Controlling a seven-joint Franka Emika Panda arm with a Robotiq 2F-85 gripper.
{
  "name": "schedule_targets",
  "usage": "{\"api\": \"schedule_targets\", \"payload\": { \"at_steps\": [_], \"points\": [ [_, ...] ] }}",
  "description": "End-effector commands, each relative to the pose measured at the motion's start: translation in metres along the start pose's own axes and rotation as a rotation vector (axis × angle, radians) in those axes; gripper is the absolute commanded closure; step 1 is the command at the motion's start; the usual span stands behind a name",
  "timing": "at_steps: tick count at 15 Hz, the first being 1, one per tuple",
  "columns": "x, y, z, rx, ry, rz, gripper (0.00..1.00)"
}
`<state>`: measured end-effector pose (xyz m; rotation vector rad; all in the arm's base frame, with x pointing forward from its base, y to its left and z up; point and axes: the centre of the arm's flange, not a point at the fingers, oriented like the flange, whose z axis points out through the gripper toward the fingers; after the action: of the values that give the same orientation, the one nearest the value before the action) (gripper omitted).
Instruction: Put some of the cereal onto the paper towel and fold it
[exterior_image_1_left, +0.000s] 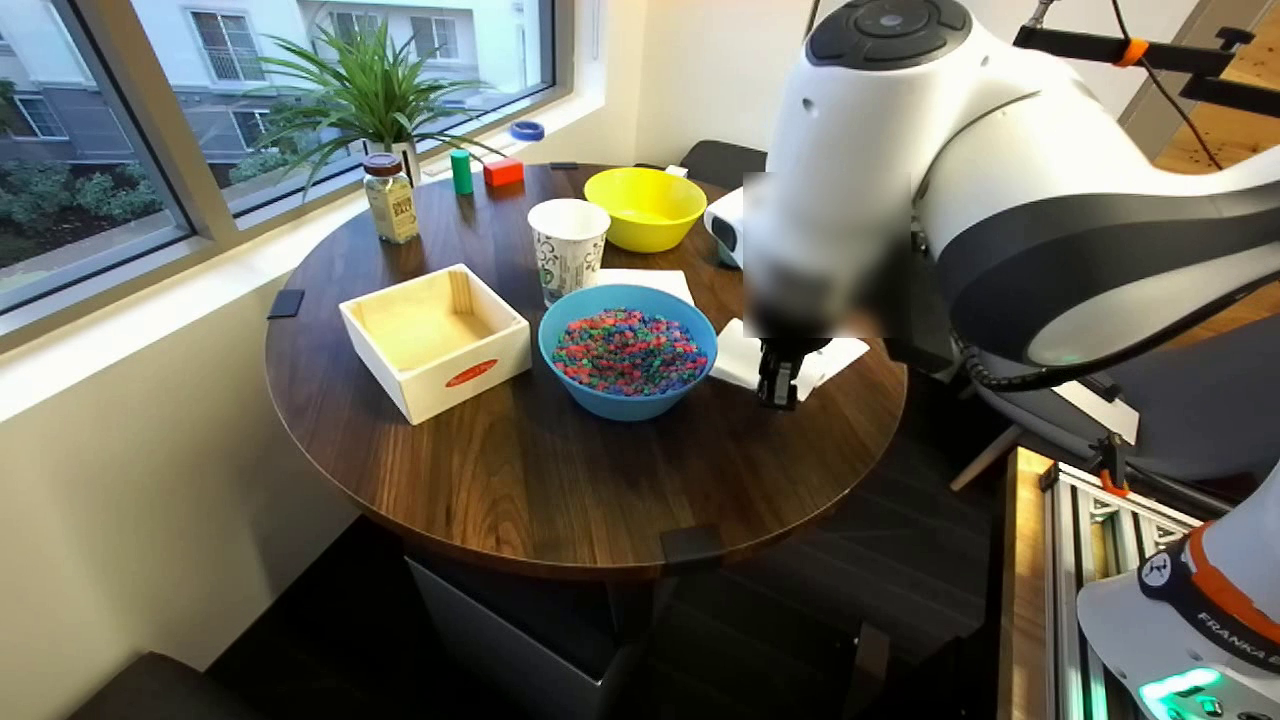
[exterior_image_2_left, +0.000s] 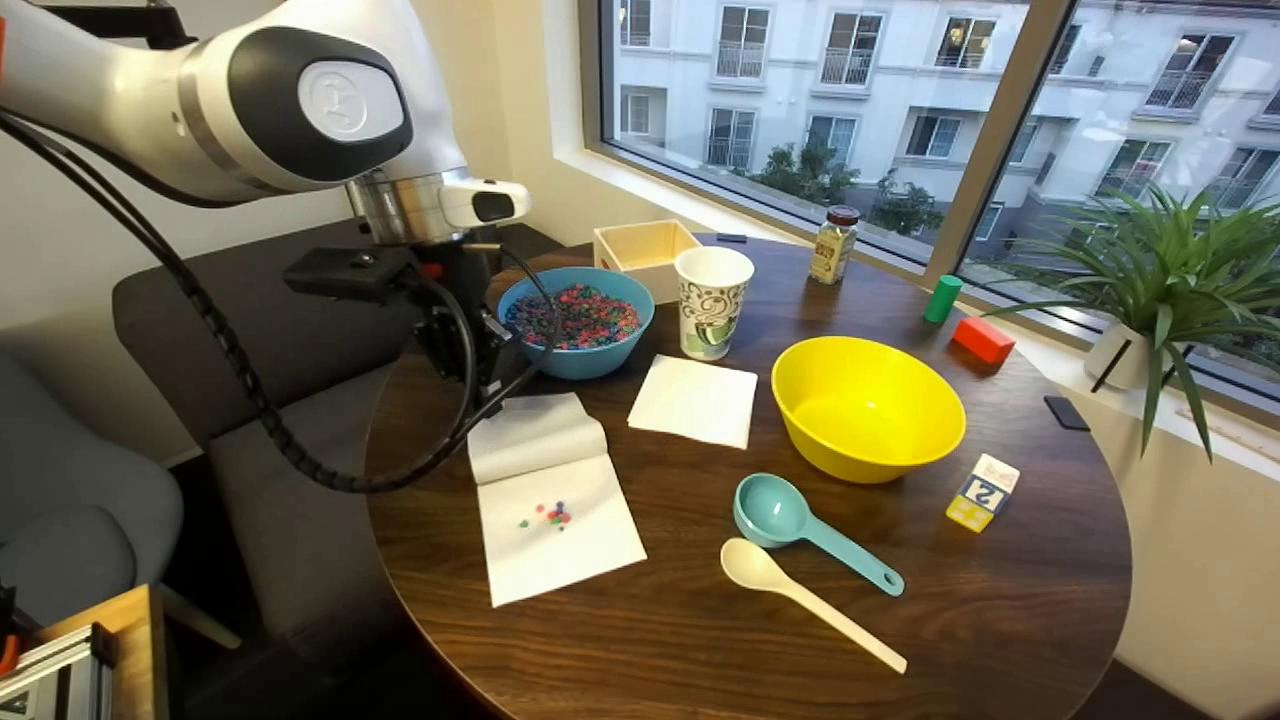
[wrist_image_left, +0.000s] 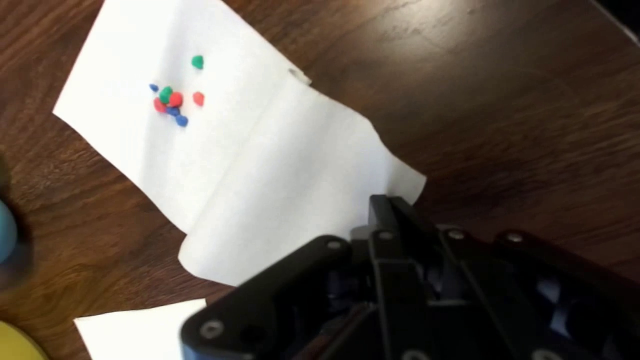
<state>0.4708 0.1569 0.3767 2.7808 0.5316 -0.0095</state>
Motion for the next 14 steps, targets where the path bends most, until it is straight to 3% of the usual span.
{"api": "schedule_targets", "payload": {
  "at_steps": [1,7,14],
  "points": [
    [-0.027,0.010,-0.015,-0.005,0.019,0.016,0.99],
    [-0.056,0.037,-0.021,-0.070,0.020,0.087,0.99],
    [-0.076,0.079,-0.013,-0.166,0.085,0.217,0.99]
  ]
}}
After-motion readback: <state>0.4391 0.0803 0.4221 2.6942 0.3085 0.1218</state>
